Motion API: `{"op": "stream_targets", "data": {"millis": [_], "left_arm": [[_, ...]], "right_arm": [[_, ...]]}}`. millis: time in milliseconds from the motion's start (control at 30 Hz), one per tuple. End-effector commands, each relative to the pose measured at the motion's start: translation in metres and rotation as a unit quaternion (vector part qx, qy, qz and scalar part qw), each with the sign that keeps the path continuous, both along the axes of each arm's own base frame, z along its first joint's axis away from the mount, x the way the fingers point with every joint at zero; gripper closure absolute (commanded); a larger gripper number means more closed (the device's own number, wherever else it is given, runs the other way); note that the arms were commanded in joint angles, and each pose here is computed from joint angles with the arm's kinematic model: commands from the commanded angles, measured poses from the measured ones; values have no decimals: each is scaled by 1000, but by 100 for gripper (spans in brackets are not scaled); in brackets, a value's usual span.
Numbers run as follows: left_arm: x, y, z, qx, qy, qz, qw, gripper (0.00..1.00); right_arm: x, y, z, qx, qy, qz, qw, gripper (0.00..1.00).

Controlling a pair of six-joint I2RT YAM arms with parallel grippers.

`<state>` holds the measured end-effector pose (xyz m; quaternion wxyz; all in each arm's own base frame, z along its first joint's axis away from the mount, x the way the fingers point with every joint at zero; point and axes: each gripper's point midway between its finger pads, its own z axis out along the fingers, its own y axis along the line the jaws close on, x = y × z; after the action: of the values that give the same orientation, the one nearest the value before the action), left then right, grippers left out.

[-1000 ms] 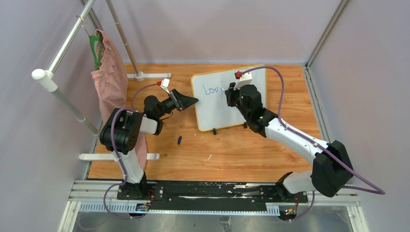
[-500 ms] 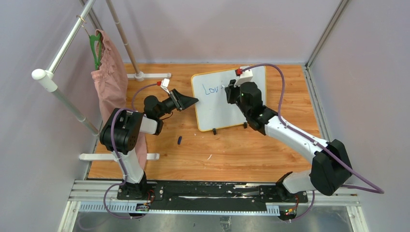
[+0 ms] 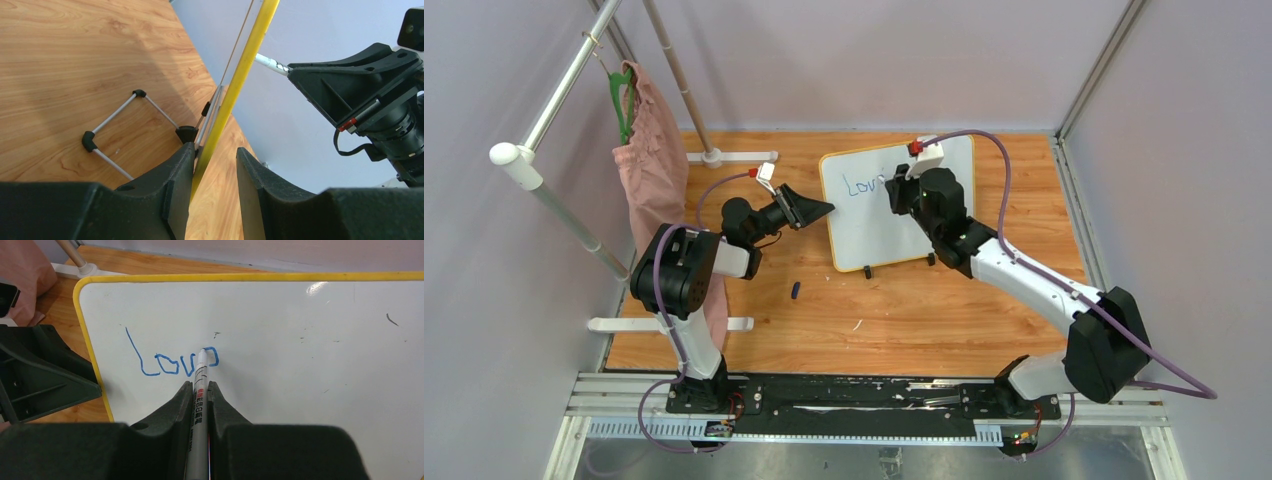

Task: Write a sentence on the whiteboard

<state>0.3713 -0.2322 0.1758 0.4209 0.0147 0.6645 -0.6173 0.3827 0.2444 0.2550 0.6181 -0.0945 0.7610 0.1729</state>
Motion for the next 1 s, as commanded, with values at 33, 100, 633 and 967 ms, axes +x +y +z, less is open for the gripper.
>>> {"op": "stream_targets", "data": {"millis": [33,100,633,967], "left_arm": [[-3,-3,14,-7,-33,-10,999,59],[-3,-3,14,-7,-33,-10,999,59],[-3,-3,14,-7,-33,-10,999,59],[-3,-3,14,-8,-34,-10,999,59]], "right_arm": [[-2,1,-8,0,9,7,1000,100],[-4,0,-11,-1,12,8,1000,100],[-13,-14,-27,-21,26,-6,999,100],[-11,-32,-28,-27,28,-31,999,100]]}}
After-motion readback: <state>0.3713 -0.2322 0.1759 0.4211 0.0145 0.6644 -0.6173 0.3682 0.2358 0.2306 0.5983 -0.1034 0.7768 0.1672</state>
